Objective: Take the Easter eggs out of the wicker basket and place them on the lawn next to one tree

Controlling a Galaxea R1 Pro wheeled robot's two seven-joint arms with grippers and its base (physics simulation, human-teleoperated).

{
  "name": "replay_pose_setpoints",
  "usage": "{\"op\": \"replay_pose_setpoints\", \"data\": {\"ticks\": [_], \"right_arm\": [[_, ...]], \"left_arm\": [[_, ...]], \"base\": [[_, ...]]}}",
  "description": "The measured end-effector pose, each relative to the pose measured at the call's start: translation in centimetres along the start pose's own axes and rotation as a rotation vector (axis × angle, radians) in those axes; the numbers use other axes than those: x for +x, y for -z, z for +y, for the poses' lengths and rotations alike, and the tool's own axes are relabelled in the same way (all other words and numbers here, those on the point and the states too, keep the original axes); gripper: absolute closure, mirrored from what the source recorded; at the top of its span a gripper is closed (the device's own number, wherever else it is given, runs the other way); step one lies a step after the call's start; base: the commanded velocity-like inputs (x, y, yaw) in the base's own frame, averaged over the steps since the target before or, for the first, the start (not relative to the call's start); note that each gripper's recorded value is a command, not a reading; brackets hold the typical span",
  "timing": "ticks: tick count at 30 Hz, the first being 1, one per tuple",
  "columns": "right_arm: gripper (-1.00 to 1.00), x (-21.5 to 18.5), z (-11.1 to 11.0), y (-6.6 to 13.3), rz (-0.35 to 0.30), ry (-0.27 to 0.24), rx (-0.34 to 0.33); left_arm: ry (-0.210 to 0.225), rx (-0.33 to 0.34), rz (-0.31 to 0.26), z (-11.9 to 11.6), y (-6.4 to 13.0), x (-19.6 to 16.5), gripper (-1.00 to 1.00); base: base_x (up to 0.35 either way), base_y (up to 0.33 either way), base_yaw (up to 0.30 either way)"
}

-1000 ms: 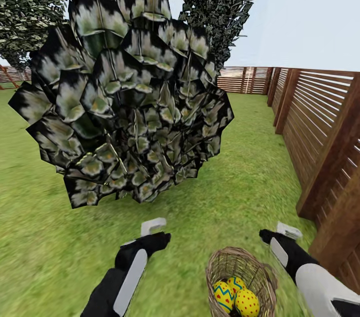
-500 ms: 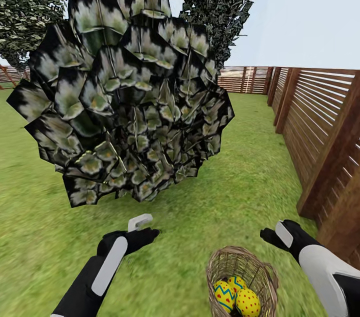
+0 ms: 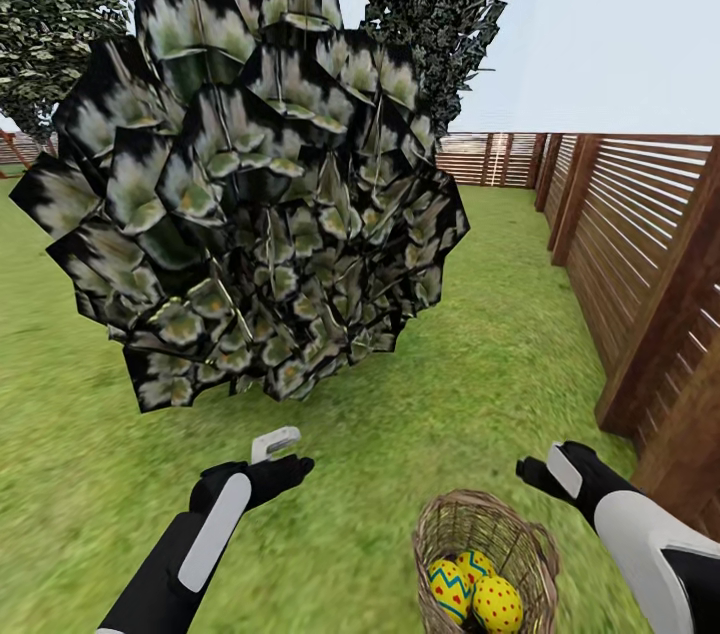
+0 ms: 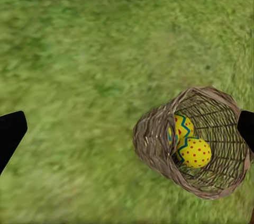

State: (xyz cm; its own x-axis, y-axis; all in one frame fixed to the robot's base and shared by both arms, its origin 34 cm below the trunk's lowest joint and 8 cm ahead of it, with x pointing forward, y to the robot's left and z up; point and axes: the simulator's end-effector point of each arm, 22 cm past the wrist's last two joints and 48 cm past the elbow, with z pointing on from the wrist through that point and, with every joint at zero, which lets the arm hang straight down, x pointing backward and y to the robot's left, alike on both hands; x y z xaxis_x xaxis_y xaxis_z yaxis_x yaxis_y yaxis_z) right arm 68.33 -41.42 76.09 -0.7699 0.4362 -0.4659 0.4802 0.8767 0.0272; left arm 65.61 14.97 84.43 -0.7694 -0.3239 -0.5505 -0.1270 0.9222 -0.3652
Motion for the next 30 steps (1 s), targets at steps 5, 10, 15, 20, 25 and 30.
{"op": "replay_pose_setpoints", "data": {"ticks": [5,10,15,20,25,30], "right_arm": [[-1.00,-1.2,-0.1,-0.7,-0.075,0.040,0.009],[-1.00,-1.0,-0.4,-1.4,-0.084,0.056,0.011],[-1.00,-0.9,-0.6,-2.0,-0.088,0.059,0.012],[-1.00,-1.0,-1.8,-2.7,-0.094,0.053,0.023],[-1.00,0.4,-1.5,-3.7,-0.066,0.060,-0.014],[-1.00,1.0,-1.6,-4.4,-0.060,0.061,-0.018]], "left_arm": [[-0.001,0.000,-0.001,0.3,-0.5,0.3,-1.00],[-0.002,-0.001,-0.002,0.6,-1.1,0.6,-1.00],[-0.002,-0.001,-0.003,0.9,-1.6,0.9,-1.00],[-0.001,-0.006,-0.007,1.5,-2.1,1.1,-1.00],[-0.004,0.006,-0.027,1.2,-2.2,0.7,-1.00],[-0.023,0.087,-0.167,-1.8,1.3,-3.5,-1.00]], "base": [[0.000,0.000,0.000],[0.000,0.000,0.000],[0.000,0.000,0.000],[0.000,0.000,0.000],[0.000,0.000,0.000],[0.000,0.000,0.000]]}}
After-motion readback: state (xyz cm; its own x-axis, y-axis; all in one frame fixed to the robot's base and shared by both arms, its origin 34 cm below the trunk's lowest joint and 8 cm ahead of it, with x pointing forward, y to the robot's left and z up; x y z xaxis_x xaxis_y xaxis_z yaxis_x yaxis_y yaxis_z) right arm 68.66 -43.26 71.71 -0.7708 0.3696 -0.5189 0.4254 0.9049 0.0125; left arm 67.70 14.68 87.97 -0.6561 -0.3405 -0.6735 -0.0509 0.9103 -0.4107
